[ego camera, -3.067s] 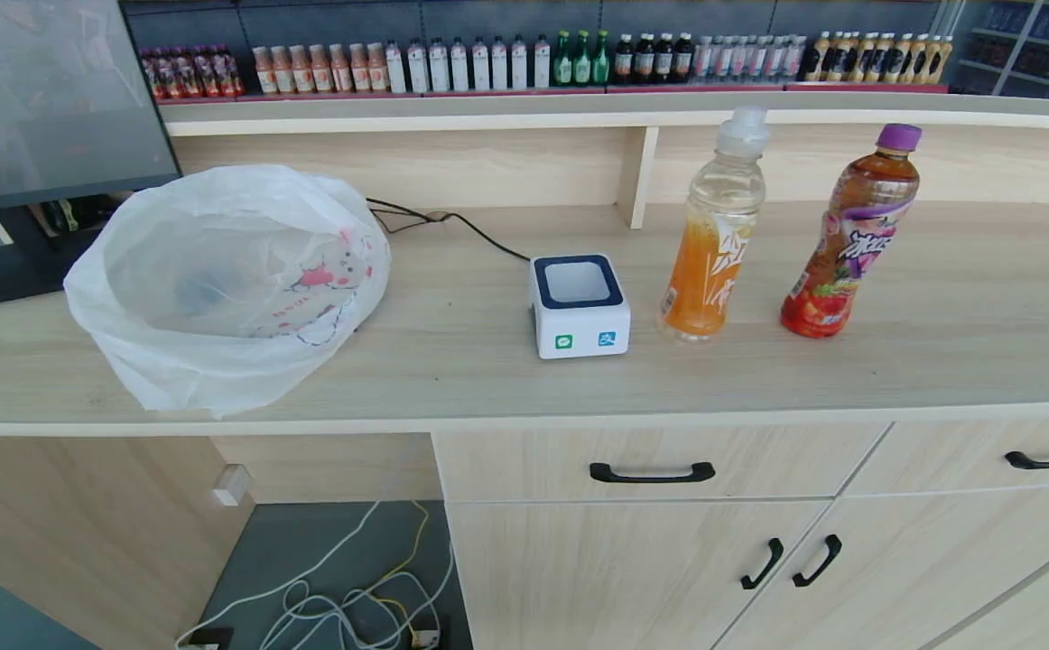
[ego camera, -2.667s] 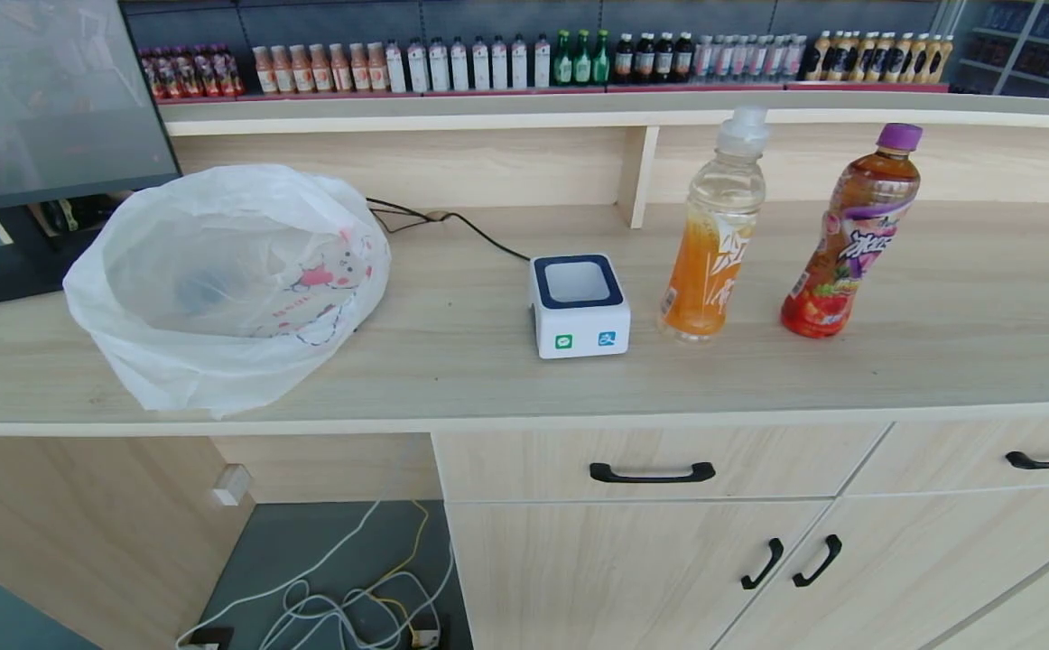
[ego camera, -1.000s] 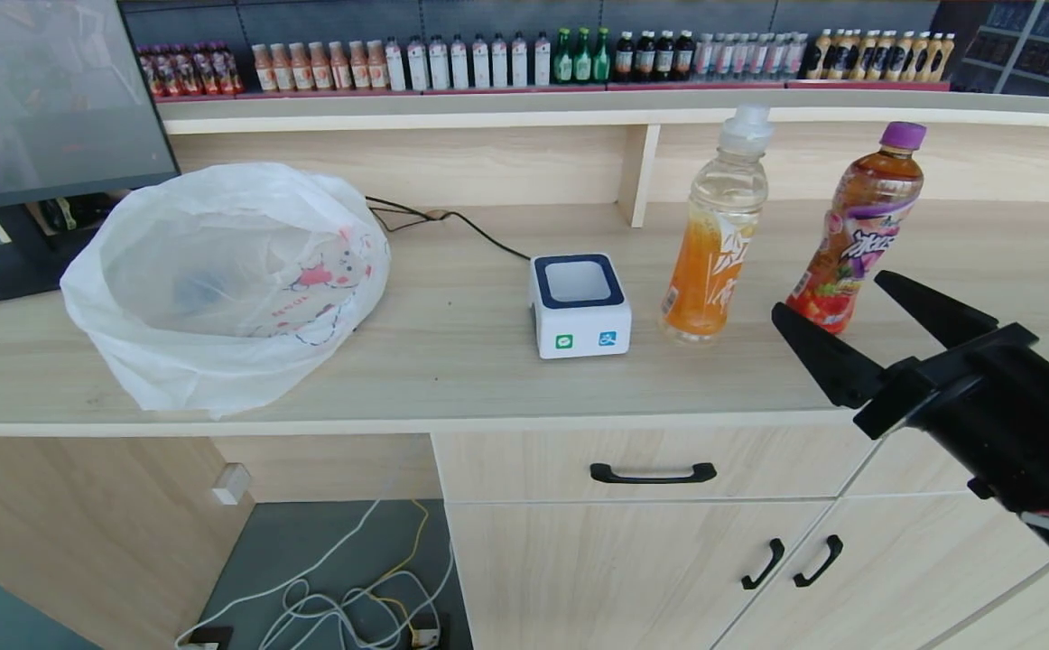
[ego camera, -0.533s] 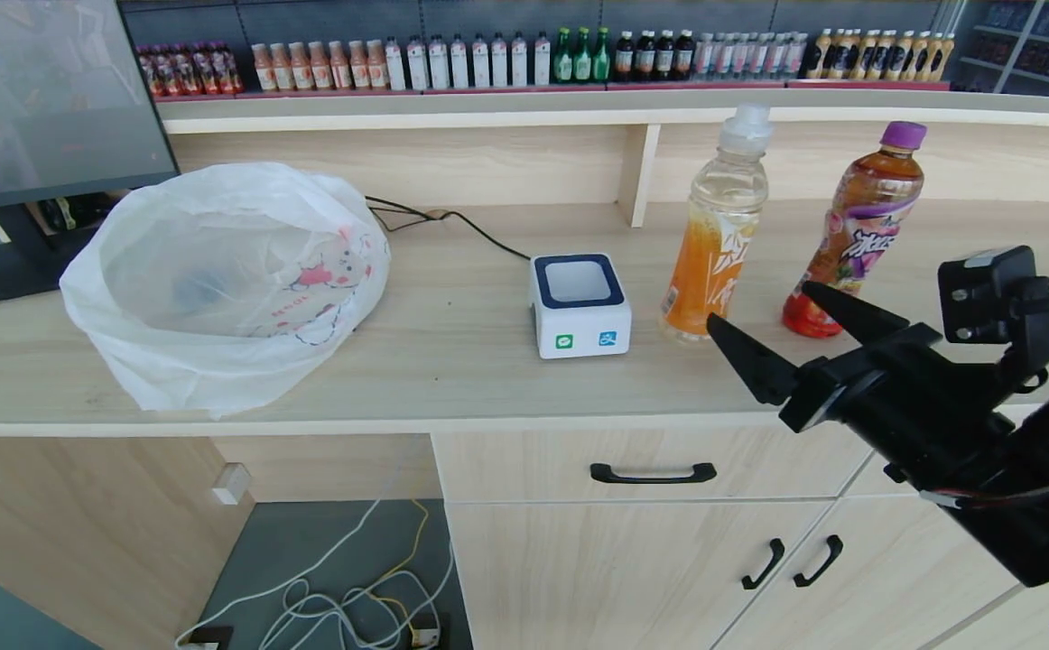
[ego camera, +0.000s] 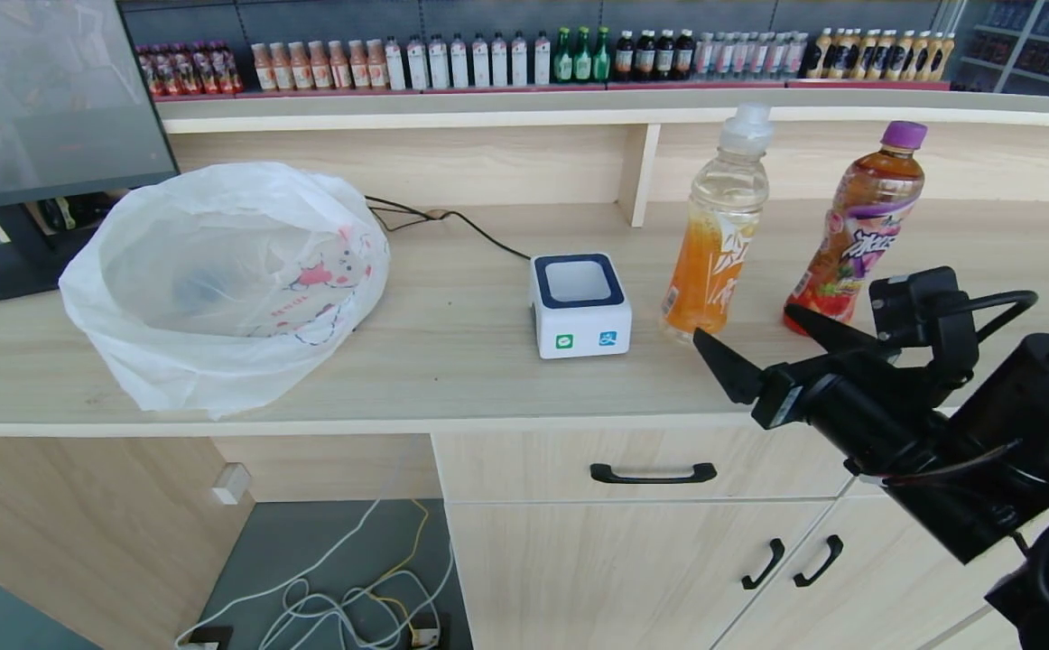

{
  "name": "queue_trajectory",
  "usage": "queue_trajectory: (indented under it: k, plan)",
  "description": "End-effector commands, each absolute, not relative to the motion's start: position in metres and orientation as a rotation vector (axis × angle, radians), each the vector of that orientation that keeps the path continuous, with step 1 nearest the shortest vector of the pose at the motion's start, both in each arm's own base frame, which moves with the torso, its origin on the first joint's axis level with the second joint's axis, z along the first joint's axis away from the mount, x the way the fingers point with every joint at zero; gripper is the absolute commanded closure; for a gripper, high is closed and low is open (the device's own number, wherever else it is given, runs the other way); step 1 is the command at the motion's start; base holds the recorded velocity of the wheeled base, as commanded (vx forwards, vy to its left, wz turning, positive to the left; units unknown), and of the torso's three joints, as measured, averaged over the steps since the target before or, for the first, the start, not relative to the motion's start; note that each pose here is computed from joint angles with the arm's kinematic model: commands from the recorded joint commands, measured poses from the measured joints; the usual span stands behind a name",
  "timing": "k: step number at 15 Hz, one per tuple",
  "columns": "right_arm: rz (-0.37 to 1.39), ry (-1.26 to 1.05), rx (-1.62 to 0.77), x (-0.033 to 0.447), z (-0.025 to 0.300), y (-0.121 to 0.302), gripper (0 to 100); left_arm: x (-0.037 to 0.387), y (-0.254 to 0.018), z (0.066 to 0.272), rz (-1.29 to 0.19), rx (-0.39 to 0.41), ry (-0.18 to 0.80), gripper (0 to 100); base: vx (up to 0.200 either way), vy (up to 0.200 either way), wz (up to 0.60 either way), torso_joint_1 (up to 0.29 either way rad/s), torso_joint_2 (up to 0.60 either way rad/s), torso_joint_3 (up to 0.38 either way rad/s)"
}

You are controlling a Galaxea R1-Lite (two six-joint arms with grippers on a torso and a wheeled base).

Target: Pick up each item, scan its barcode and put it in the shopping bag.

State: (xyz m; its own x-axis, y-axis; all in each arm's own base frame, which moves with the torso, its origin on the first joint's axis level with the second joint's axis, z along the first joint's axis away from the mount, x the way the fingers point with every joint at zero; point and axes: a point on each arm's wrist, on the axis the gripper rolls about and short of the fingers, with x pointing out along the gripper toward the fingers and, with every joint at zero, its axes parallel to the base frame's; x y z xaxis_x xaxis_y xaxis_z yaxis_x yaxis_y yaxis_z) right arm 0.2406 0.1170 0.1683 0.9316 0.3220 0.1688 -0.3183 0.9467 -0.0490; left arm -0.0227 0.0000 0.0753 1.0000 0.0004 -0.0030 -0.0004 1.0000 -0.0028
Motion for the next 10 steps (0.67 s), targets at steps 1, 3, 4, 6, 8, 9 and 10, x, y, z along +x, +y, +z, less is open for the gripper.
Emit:
queue_trajectory:
  k: [1,3,4,6,8,9,10]
  plan:
    - [0.302,-0.157,0.0,0.246,0.165,0.117,0,-0.023,0.0,0.075,0.002,-0.003,0.003,0,0.0,0.0,0.0,0.0,0.0,0.0]
    - [0.273,-0.203,0.029,0.261,0.183,0.122,0,-0.023,0.0,0.075,0.002,-0.003,0.003,0,0.0,0.0,0.0,0.0,0.0,0.0]
    - [0.231,-0.197,0.033,0.267,0.19,0.123,0,-0.023,0.0,0.075,0.002,-0.003,0.003,0,0.0,0.0,0.0,0.0,0.0,0.0]
    - [0.212,-0.188,0.057,0.275,0.204,0.125,0,-0.023,0.0,0.075,0.002,-0.003,0.003,0,0.0,0.0,0.0,0.0,0.0,0.0]
    - [0.189,-0.191,0.058,0.289,0.211,0.125,0,-0.023,0.0,0.075,0.002,-0.003,0.003,0,0.0,0.0,0.0,0.0,0.0,0.0]
    - [0.181,-0.193,0.056,0.292,0.211,0.124,0,-0.023,0.0,0.075,0.002,-0.003,0.003,0,0.0,0.0,0.0,0.0,0.0,0.0]
    - [0.161,-0.195,0.054,0.3,0.21,0.12,0,-0.023,0.0,0.075,0.0,-0.003,0.003,0,0.0,0.0,0.0,0.0,0.0,0.0]
